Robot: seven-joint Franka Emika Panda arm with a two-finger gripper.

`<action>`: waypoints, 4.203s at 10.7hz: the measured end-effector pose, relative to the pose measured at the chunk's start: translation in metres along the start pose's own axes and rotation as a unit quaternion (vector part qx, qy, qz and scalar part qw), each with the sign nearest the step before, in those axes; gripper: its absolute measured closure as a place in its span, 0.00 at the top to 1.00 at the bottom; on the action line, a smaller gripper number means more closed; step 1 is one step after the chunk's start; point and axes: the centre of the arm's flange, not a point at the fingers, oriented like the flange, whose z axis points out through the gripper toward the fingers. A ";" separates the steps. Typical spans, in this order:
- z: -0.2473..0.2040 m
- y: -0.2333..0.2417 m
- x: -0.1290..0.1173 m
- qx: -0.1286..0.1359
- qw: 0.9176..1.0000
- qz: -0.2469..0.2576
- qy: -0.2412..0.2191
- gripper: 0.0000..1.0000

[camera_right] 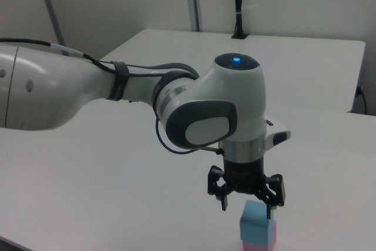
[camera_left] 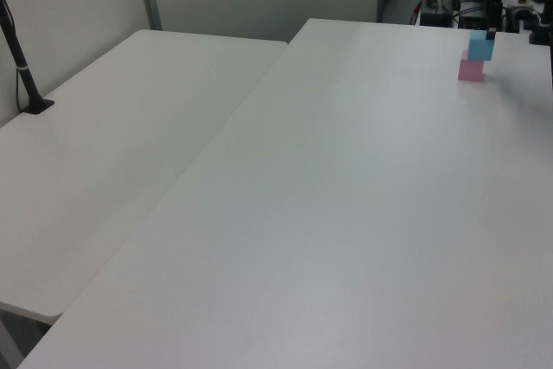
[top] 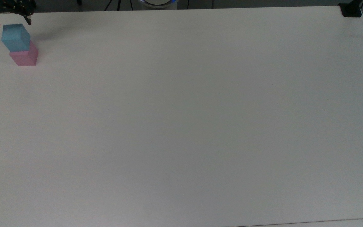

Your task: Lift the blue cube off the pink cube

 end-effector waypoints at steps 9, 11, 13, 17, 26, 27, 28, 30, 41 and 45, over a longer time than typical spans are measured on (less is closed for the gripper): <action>0.032 0.008 0.003 -0.003 1.000 -0.004 0.004 0.78; 0.031 0.008 0.001 0.004 1.000 -0.007 -0.002 0.58; 0.016 0.013 -0.007 0.022 1.000 -0.004 -0.015 0.56; -0.020 0.007 0.017 0.041 0.998 0.026 0.027 0.56; 0.050 -0.100 0.177 0.032 0.997 0.072 0.019 0.56; 0.058 -0.107 0.185 0.029 0.997 0.066 0.018 0.56; 0.063 -0.112 0.190 0.029 0.998 0.061 0.015 0.56; 0.066 -0.116 0.194 0.029 0.998 0.056 0.014 0.60; -0.084 -0.112 0.139 0.043 0.988 0.148 0.016 1.00; -0.214 -0.176 0.080 0.070 0.987 0.143 0.017 1.00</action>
